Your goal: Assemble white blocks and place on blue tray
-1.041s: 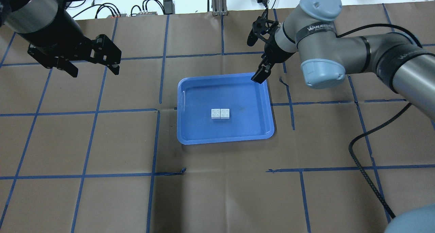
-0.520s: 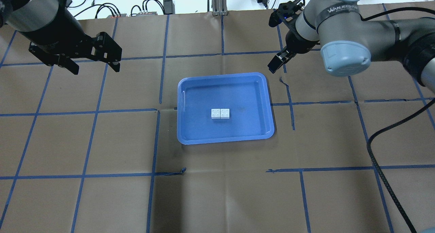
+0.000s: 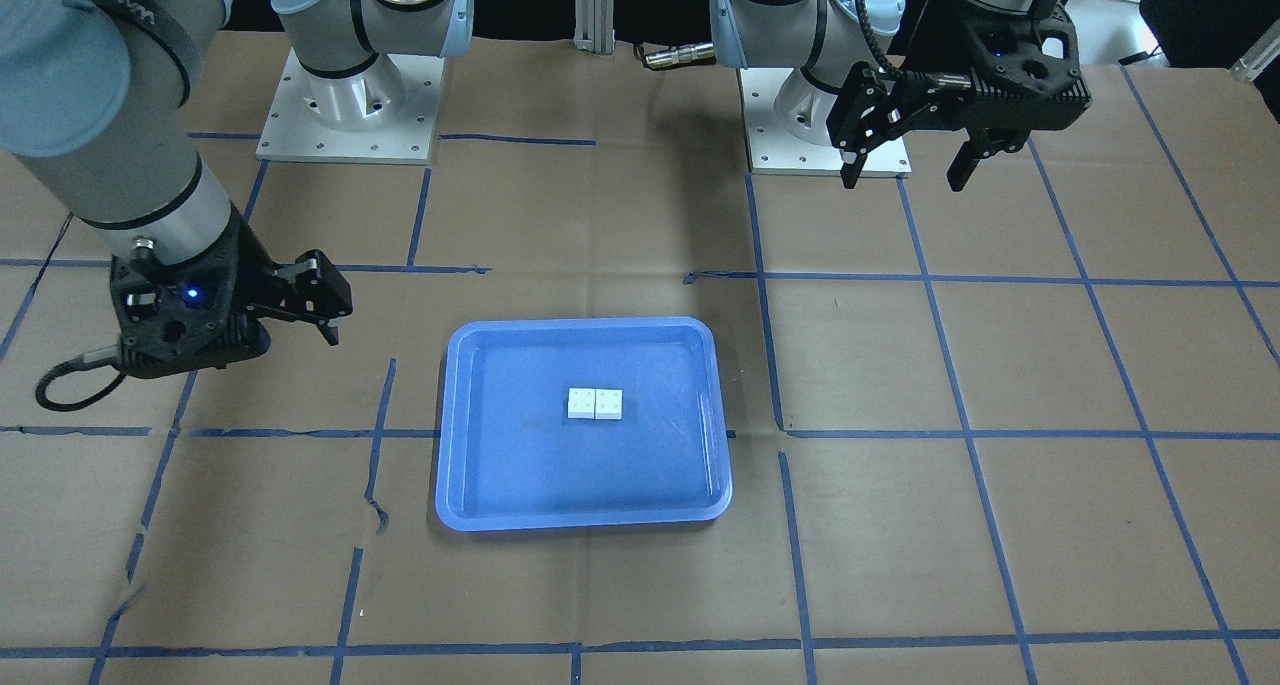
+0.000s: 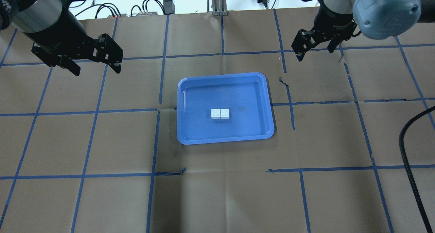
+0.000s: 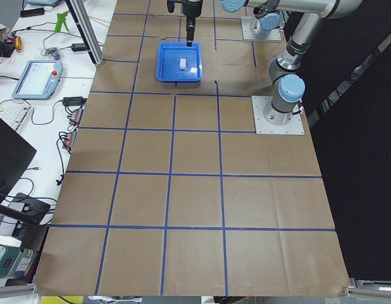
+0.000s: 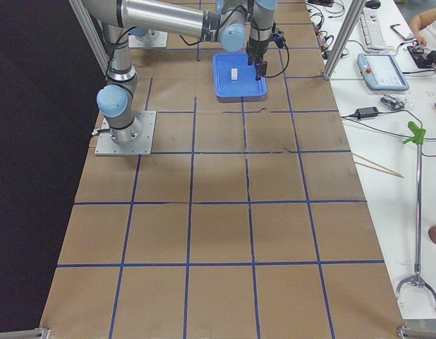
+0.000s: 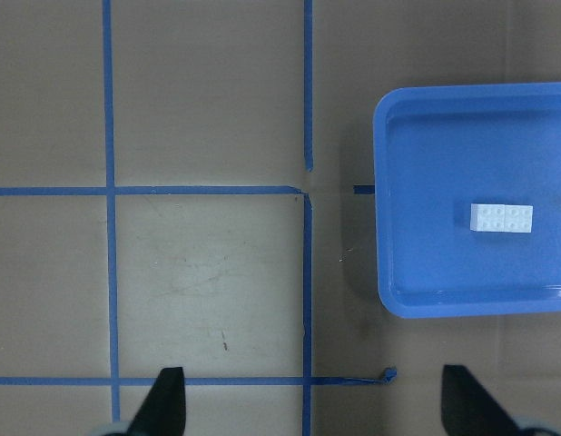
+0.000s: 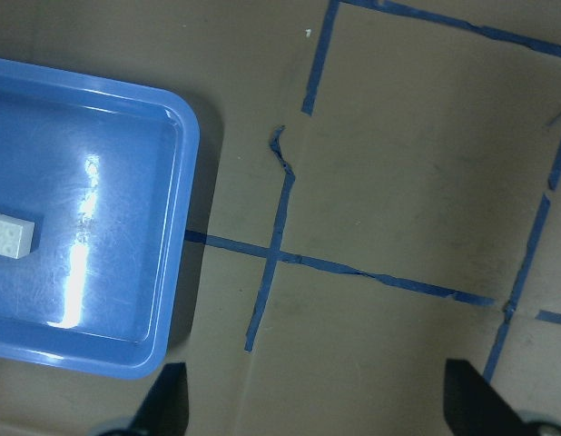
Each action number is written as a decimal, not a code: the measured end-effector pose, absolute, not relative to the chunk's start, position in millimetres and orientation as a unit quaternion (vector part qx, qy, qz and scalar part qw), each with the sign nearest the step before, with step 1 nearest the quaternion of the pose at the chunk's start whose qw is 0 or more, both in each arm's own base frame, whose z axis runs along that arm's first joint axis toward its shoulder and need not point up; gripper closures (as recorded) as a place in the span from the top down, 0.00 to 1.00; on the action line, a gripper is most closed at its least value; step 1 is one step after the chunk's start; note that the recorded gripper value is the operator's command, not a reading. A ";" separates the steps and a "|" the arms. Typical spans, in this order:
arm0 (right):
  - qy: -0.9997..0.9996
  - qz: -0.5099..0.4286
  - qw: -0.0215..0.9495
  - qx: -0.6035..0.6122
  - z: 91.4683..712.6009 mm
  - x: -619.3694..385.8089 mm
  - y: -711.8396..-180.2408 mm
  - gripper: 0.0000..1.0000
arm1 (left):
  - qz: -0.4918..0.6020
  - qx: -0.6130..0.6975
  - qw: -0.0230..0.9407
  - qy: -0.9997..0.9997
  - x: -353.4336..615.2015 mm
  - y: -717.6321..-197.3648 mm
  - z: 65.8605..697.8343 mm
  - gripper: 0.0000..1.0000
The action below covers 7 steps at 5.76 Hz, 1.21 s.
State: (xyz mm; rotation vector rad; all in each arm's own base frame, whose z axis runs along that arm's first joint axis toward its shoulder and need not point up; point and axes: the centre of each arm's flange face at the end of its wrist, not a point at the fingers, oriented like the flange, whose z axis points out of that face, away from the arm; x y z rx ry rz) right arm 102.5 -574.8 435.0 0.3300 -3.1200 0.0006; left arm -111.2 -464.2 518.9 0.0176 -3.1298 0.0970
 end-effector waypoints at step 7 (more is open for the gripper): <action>-0.999 -0.017 0.003 -0.031 500.3 128.7 -524.9 1.00 | 0.008 0.018 0.004 -1.000 -99.7 -471.4 494.5 1.00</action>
